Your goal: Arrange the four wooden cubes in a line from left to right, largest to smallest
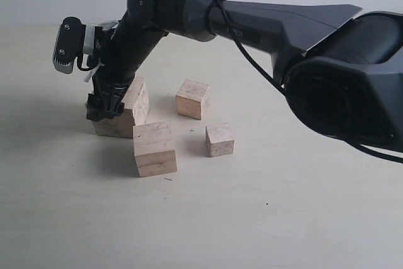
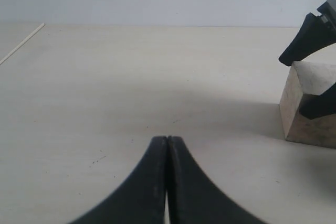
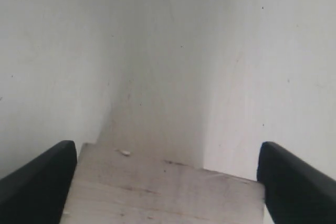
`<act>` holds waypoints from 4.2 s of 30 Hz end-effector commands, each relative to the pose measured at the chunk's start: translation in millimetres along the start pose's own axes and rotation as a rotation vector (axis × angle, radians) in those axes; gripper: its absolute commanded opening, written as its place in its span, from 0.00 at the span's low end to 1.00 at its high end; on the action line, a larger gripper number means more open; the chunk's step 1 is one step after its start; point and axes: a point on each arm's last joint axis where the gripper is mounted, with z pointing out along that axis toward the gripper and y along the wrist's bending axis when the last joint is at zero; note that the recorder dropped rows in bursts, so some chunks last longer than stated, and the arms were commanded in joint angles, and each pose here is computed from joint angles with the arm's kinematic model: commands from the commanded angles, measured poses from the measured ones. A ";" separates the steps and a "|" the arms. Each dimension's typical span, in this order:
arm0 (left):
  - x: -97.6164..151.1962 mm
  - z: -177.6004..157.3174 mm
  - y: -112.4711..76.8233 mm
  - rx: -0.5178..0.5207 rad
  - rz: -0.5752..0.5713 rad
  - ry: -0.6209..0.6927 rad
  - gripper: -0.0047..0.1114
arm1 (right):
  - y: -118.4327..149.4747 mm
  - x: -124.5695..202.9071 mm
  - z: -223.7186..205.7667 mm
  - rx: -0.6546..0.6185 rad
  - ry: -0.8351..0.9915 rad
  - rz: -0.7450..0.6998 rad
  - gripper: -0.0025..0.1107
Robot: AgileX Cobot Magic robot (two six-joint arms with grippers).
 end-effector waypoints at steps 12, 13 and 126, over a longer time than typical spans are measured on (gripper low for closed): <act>-0.9 -0.3 -0.1 0.000 -0.016 -0.012 0.04 | 3.9 -1.8 -8.2 -0.055 0.018 0.005 0.78; -0.9 -0.3 -0.1 0.000 -0.016 -0.012 0.04 | 3.9 -1.8 -8.2 -0.055 0.018 0.005 0.78; -0.9 -0.3 -0.1 0.000 -0.016 -0.012 0.04 | 170.5 64.1 -159.3 0.305 0.015 0.964 0.02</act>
